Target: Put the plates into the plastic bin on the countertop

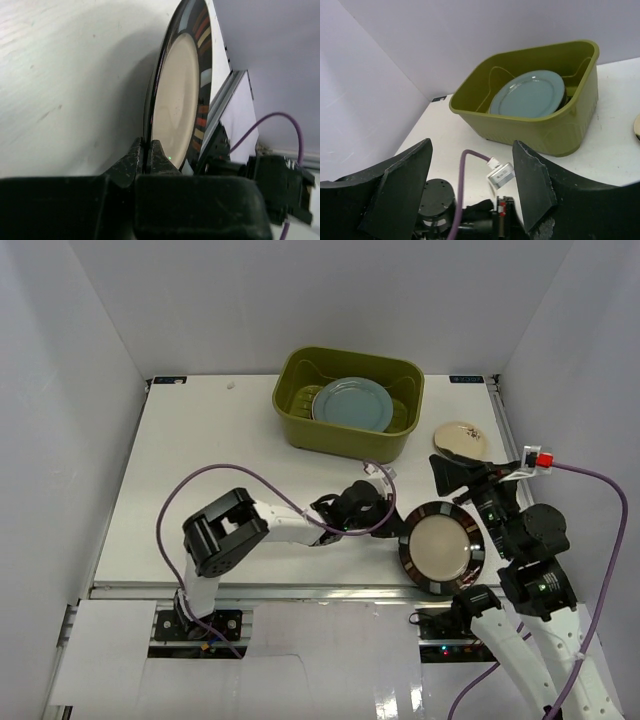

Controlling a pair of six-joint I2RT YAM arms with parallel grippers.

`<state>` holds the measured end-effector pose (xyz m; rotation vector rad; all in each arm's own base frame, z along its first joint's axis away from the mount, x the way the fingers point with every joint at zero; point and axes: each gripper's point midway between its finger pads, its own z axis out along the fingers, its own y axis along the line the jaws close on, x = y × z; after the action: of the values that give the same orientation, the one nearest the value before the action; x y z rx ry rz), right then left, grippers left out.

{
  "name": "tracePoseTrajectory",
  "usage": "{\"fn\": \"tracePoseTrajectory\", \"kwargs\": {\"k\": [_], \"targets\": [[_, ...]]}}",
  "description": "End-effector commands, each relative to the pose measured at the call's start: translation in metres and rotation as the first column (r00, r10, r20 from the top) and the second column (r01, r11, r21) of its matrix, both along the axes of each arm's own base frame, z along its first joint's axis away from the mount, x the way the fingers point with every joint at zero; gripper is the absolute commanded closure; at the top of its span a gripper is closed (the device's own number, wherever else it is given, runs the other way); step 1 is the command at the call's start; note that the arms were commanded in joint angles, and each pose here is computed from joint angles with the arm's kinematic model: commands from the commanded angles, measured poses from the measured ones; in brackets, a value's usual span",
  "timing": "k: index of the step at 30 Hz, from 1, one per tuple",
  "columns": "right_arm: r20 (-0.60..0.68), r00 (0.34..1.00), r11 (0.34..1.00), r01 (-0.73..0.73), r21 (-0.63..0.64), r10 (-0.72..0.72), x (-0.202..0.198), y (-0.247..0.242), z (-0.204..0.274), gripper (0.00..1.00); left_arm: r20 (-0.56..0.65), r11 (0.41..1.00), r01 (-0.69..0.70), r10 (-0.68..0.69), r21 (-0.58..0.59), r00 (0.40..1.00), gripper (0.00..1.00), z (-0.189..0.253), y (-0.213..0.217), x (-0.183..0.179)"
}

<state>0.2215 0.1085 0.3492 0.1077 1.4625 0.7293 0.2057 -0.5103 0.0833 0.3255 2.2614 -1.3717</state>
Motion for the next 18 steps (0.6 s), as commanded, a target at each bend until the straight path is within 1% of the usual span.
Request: {"fn": "tracePoseTrajectory", "kwargs": {"k": [1,2,3,4,5,6,7,8,9,11,12,13,14,15,16,17,18], "targets": [[0.121,0.992,0.999,0.014,0.048,-0.019,-0.020,-0.011,0.051,0.29,0.170,0.975,0.032,0.006,-0.221,0.985,1.00,0.129,0.019,0.012],[0.134,0.990,0.998,0.026,0.056,-0.034,-0.024,-0.015,0.056,0.29,0.163,0.967,0.031,0.011,-0.251,0.987,1.00,0.142,0.028,0.013],[0.139,0.989,0.998,0.033,0.056,-0.041,-0.026,-0.018,0.059,0.29,0.168,0.960,-0.001,0.050,-0.281,0.985,1.00,0.159,0.042,0.031],[0.159,0.986,0.997,0.039,0.067,-0.050,-0.031,-0.021,0.067,0.29,0.185,0.945,-0.010,0.074,-0.328,0.980,1.00,0.187,0.056,0.037],[0.165,0.984,0.996,0.051,0.072,-0.062,-0.032,-0.024,0.069,0.29,0.189,0.937,0.001,0.070,-0.350,0.979,1.00,0.201,0.063,0.040],[0.170,0.983,0.996,0.055,0.071,-0.066,-0.033,-0.025,0.071,0.29,0.191,0.929,-0.033,0.111,-0.369,0.975,1.00,0.214,0.078,0.058],[0.170,0.983,0.996,0.058,0.070,-0.070,-0.033,-0.025,0.071,0.29,0.209,0.917,-0.033,0.126,-0.397,0.970,1.00,0.233,0.087,0.063],[0.166,0.983,0.996,0.062,0.068,-0.073,-0.032,-0.026,0.070,0.29,0.222,0.912,-0.033,0.135,-0.410,0.966,1.00,0.243,0.094,0.069],[0.159,0.985,0.996,0.062,0.063,-0.071,-0.031,-0.025,0.068,0.29,0.243,0.902,-0.038,0.156,-0.431,0.957,1.00,0.263,0.104,0.081],[0.137,0.988,0.996,0.066,0.053,-0.073,-0.025,-0.023,0.060,0.29,0.260,0.895,-0.043,0.174,-0.443,0.950,1.00,0.279,0.113,0.093],[0.130,0.989,0.996,0.067,0.053,-0.073,-0.024,-0.023,0.058,0.29,0.282,0.883,-0.050,0.202,-0.466,0.938,1.00,0.299,0.122,0.107],[0.127,0.989,0.996,0.070,0.053,-0.076,-0.023,-0.023,0.057,0.29,0.288,0.881,-0.068,0.225,-0.468,0.931,1.00,0.304,0.129,0.117],[0.120,0.990,0.996,0.073,0.050,-0.079,-0.021,-0.023,0.054,0.29,0.275,0.886,-0.102,0.248,-0.453,0.929,1.00,0.300,0.133,0.130],[0.118,0.990,0.996,0.075,0.050,-0.080,-0.021,-0.023,0.053,0.29,0.286,0.872,-0.154,0.312,-0.464,0.906,1.00,0.312,0.149,0.154],[0.113,0.990,0.996,0.076,0.043,-0.081,-0.019,-0.023,0.051,0.29,0.279,0.871,-0.189,0.341,-0.454,0.898,1.00,0.310,0.156,0.168],[0.110,0.991,0.997,0.074,0.037,-0.078,-0.018,-0.022,0.050,0.29,0.250,0.872,-0.230,0.361,-0.433,0.898,1.00,0.296,0.160,0.188],[0.106,0.991,0.997,0.074,0.031,-0.077,-0.017,-0.021,0.048,0.29,0.239,0.860,-0.274,0.401,-0.430,0.884,1.00,0.293,0.177,0.210]]}}
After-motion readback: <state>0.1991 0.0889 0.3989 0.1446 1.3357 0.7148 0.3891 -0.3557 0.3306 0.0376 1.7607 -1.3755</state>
